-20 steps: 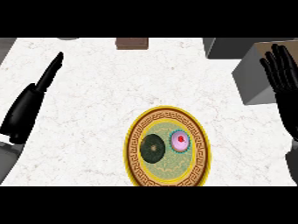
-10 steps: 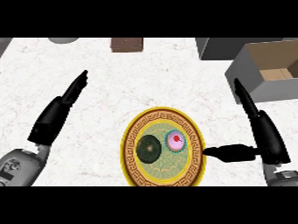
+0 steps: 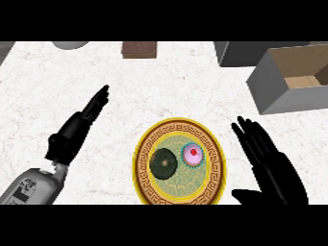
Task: Pick the cupcake from the plate and place it in the cardboard box
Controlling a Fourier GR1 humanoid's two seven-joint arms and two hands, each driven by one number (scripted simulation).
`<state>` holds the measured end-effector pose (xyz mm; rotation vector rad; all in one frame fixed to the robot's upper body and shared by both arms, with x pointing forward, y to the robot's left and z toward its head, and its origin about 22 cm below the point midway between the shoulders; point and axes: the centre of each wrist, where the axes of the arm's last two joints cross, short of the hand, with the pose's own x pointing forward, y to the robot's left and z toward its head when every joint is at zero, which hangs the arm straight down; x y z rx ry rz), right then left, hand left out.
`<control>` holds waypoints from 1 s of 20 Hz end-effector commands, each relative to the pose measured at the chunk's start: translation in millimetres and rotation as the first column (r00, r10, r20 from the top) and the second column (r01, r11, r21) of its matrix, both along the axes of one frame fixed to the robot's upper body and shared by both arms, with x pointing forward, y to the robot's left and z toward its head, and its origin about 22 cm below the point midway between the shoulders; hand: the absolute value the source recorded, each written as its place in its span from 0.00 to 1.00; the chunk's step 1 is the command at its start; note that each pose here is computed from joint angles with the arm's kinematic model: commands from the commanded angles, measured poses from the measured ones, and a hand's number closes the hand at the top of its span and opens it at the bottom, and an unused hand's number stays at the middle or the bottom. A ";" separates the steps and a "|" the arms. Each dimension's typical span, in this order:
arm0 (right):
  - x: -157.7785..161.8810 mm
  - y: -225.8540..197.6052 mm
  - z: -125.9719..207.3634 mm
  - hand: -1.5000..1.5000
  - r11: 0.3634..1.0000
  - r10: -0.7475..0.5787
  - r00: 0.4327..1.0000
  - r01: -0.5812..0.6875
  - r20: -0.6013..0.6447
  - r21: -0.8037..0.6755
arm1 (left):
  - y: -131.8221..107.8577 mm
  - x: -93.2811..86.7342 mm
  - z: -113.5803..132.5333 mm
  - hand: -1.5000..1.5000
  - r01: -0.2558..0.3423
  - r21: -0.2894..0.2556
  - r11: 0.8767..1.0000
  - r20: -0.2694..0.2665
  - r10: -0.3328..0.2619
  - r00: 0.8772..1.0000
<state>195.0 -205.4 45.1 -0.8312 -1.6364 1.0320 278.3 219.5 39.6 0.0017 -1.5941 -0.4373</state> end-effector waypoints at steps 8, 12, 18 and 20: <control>-74.3 49.7 88.0 0.00 0.980 -0.045 0.960 -0.010 -0.275 -0.197 | -4.5 1.8 -0.3 0.50 0.026 -0.021 0.999 0.008 -0.025 1.000; -63.5 87.1 101.2 0.00 0.981 -0.067 0.939 0.000 -0.337 -0.193 | -19.9 2.2 12.6 0.50 0.046 -0.001 0.999 -0.006 -0.046 0.999; -32.4 111.5 96.1 0.00 0.990 -0.101 0.919 0.054 -0.380 -0.133 | -3.5 3.2 14.0 0.50 0.047 -0.013 0.999 -0.003 -0.047 0.999; -21.4 110.2 96.7 0.00 0.993 -0.083 0.919 0.042 -0.385 -0.114 | -7.0 7.9 -1.2 0.50 0.041 -0.011 0.999 0.003 -0.041 0.999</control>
